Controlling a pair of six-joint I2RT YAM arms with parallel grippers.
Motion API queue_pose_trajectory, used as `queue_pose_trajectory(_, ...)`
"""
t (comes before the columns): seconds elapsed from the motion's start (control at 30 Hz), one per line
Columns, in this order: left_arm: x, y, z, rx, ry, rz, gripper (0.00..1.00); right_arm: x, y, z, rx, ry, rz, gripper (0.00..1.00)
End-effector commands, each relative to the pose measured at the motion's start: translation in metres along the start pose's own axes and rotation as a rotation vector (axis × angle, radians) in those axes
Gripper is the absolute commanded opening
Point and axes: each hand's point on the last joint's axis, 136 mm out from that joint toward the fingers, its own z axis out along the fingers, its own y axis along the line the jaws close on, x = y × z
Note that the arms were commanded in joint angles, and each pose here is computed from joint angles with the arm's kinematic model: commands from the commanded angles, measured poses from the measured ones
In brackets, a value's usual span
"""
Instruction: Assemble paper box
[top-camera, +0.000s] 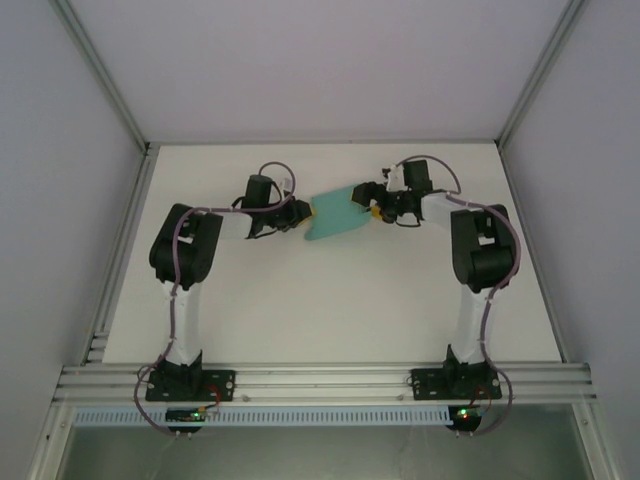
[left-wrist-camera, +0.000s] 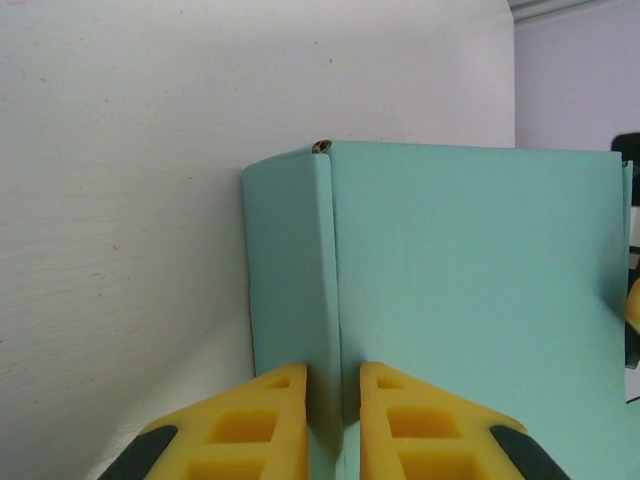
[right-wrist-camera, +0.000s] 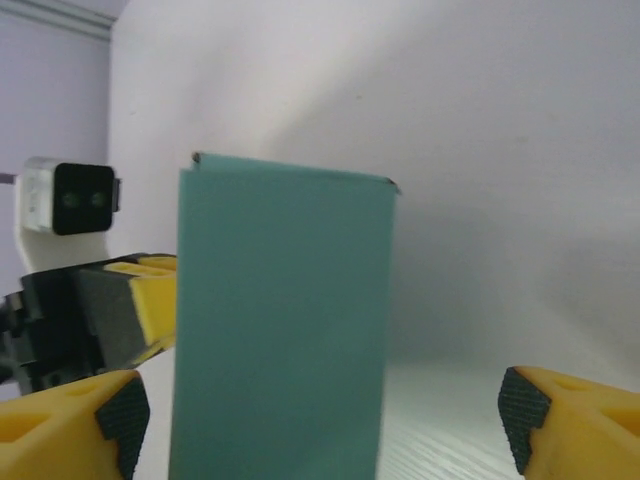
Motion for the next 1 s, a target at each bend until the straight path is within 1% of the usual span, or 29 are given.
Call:
queue_pose_trajectory(0.0, 0.02, 0.044, 0.006, -0.123, 0.064, -0.066, 0.15, -0.008, 0.024, 0.007, -0.139, 0.016, 0.031, 0.76)
queue_pose_trajectory(0.03, 0.019, 0.042, 0.007, -0.12, 0.067, -0.056, 0.16, -0.01, 0.029, 0.007, -0.159, 0.015, 0.03, 0.7)
queue_pose_trajectory(0.07, 0.017, 0.039, 0.007, -0.111, 0.067, -0.041, 0.17, -0.01, 0.032, 0.007, -0.175, 0.016, 0.03, 0.67)
queue_pose_trajectory(0.1, 0.015, 0.036, 0.008, -0.103, 0.067, -0.027, 0.18, -0.011, 0.035, 0.006, -0.186, 0.018, 0.036, 0.63)
queue_pose_trajectory(0.13, 0.012, 0.03, 0.008, -0.088, 0.065, -0.009, 0.2, -0.012, 0.039, 0.005, -0.196, 0.018, 0.038, 0.56)
queue_pose_trajectory(0.17, 0.009, 0.024, 0.007, -0.075, 0.061, 0.013, 0.23, -0.013, 0.041, 0.002, -0.198, 0.014, 0.039, 0.51)
queue_pose_trajectory(0.2, 0.005, 0.017, 0.005, -0.066, 0.054, 0.035, 0.25, -0.013, 0.042, 0.0, -0.193, 0.012, 0.044, 0.49)
queue_pose_trajectory(0.3, -0.01, -0.016, -0.01, -0.044, -0.007, 0.167, 0.36, -0.011, 0.044, -0.011, -0.163, 0.014, 0.079, 0.47)
queue_pose_trajectory(0.33, -0.018, -0.029, -0.018, -0.049, -0.041, 0.223, 0.41, -0.011, 0.044, -0.015, -0.153, 0.017, 0.106, 0.47)
queue_pose_trajectory(0.37, -0.024, -0.041, -0.024, -0.05, -0.072, 0.27, 0.48, -0.009, 0.045, -0.019, -0.147, 0.02, 0.128, 0.47)
queue_pose_trajectory(0.4, -0.029, -0.056, -0.031, -0.043, -0.102, 0.323, 0.6, -0.008, 0.043, -0.023, -0.131, 0.018, 0.16, 0.46)
queue_pose_trajectory(0.47, -0.032, -0.088, -0.045, -0.029, -0.151, 0.456, 0.9, -0.003, 0.043, -0.033, -0.102, 0.027, 0.212, 0.44)
queue_pose_trajectory(0.5, -0.03, -0.103, -0.05, -0.032, -0.166, 0.534, 1.0, 0.0, 0.04, -0.039, -0.067, 0.038, 0.261, 0.44)
queue_pose_trajectory(0.57, -0.019, -0.129, -0.059, -0.077, -0.193, 0.733, 1.0, 0.011, 0.032, -0.053, 0.001, 0.09, 0.356, 0.45)
queue_pose_trajectory(0.63, -0.003, -0.15, -0.061, -0.163, -0.219, 0.961, 1.0, 0.024, 0.021, -0.068, 0.055, 0.146, 0.475, 0.45)
queue_pose_trajectory(0.7, 0.02, -0.165, -0.056, -0.233, -0.206, 1.178, 1.0, 0.033, 0.022, -0.078, 0.009, 0.206, 0.621, 0.45)
queue_pose_trajectory(0.8, 0.063, -0.178, -0.044, -0.263, -0.143, 1.479, 1.0, 0.042, 0.023, -0.088, -0.043, 0.243, 0.77, 0.47)
queue_pose_trajectory(0.83, 0.074, -0.178, -0.04, -0.279, -0.124, 1.559, 1.0, 0.044, 0.023, -0.092, -0.043, 0.243, 0.793, 0.47)
queue_pose_trajectory(0.9, 0.085, -0.176, -0.034, -0.331, -0.116, 1.68, 0.99, 0.045, 0.022, -0.103, -0.024, 0.232, 0.826, 0.45)
queue_pose_trajectory(0.97, 0.092, -0.172, -0.031, -0.345, -0.077, 1.736, 1.0, 0.044, 0.024, -0.112, -0.026, 0.219, 0.836, 0.45)
